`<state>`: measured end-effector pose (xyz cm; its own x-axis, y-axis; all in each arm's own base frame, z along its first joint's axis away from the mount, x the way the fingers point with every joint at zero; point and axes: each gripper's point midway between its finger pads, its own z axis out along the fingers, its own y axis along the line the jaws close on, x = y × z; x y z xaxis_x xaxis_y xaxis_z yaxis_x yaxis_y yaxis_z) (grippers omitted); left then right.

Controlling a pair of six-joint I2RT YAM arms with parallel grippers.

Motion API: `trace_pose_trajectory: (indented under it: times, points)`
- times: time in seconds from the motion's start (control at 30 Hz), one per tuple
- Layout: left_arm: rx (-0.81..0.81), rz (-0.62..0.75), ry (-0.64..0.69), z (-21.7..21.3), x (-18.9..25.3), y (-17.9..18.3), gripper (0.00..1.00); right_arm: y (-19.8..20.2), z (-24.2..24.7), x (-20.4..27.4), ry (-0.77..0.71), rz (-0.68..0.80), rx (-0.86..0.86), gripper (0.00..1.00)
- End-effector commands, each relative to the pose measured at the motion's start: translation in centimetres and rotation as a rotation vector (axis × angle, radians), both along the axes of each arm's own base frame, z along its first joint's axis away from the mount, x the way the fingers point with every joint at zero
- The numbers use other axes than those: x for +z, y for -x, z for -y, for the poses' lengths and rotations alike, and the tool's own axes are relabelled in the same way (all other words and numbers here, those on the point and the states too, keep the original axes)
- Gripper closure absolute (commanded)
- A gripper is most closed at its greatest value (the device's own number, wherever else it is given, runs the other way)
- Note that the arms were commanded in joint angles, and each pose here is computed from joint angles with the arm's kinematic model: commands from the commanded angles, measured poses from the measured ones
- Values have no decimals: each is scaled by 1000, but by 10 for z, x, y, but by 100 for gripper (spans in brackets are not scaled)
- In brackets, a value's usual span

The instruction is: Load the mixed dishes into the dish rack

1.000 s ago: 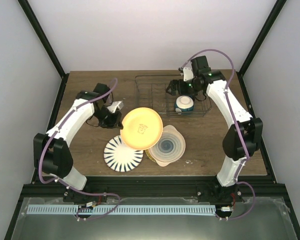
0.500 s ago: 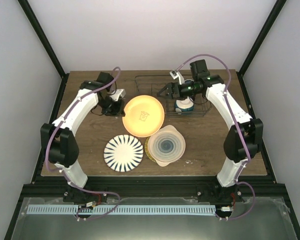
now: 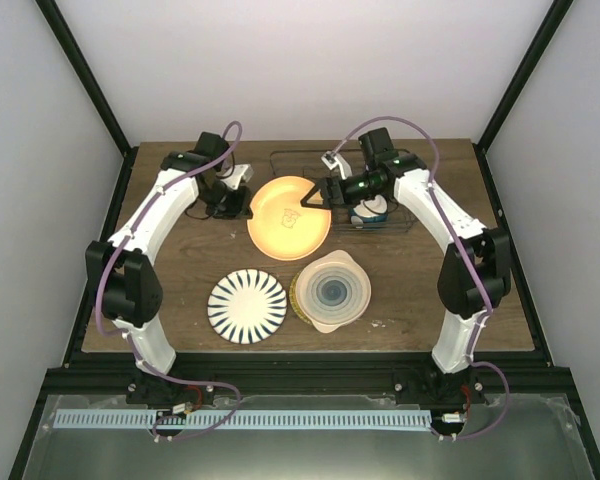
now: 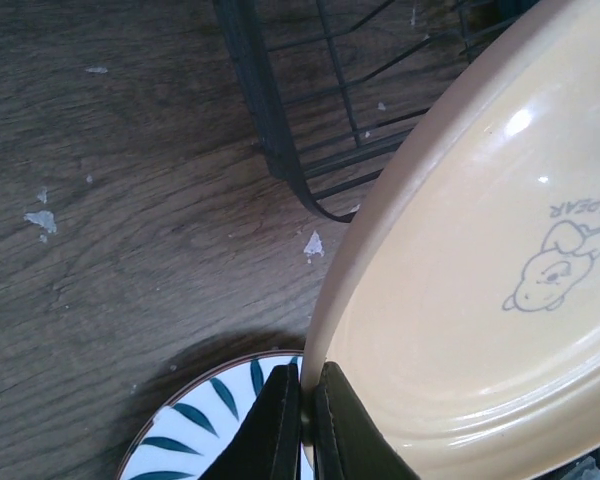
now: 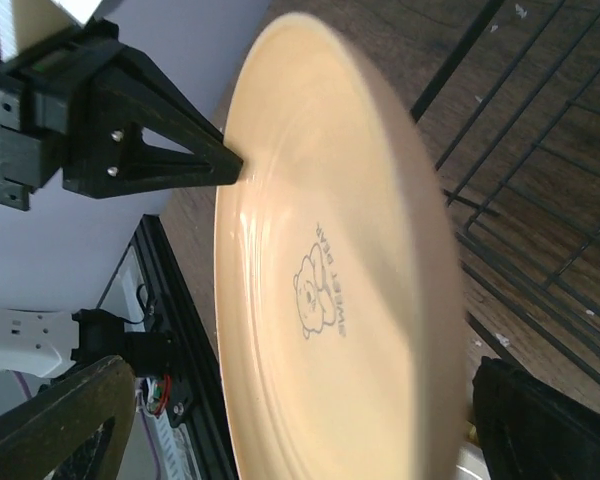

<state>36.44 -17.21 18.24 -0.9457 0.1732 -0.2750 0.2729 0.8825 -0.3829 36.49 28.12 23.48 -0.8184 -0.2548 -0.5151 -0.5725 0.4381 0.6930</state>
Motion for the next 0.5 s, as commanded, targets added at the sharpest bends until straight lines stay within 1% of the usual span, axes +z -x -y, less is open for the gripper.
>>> trace_pose_trajectory:
  times: [0.0,0.07,0.1,0.13,0.17,0.3,0.33,0.43,0.47]
  points:
    - [-14,49,60,13,16,-10,100,0,-5,-4,44,35,12,7]
    - [-13,49,61,13,16,-10,100,-1,-4,-7,55,40,11,8]
    - [-12,47,62,13,15,-10,100,-1,-4,-9,55,37,13,10]
    - [-13,49,62,13,15,-10,100,-1,-4,-11,54,30,16,16]
    - [-12,50,62,13,16,-10,100,0,-5,-12,52,23,21,23]
    - [-10,48,62,13,14,-11,100,1,-8,-15,31,4,38,64]
    - [-9,48,62,13,14,-12,100,1,-9,-14,26,6,42,73]
    - [-8,48,63,14,13,-13,100,-2,-10,-10,22,26,42,95]
    - [-7,48,61,14,12,-14,100,-4,-10,-9,25,33,38,99]
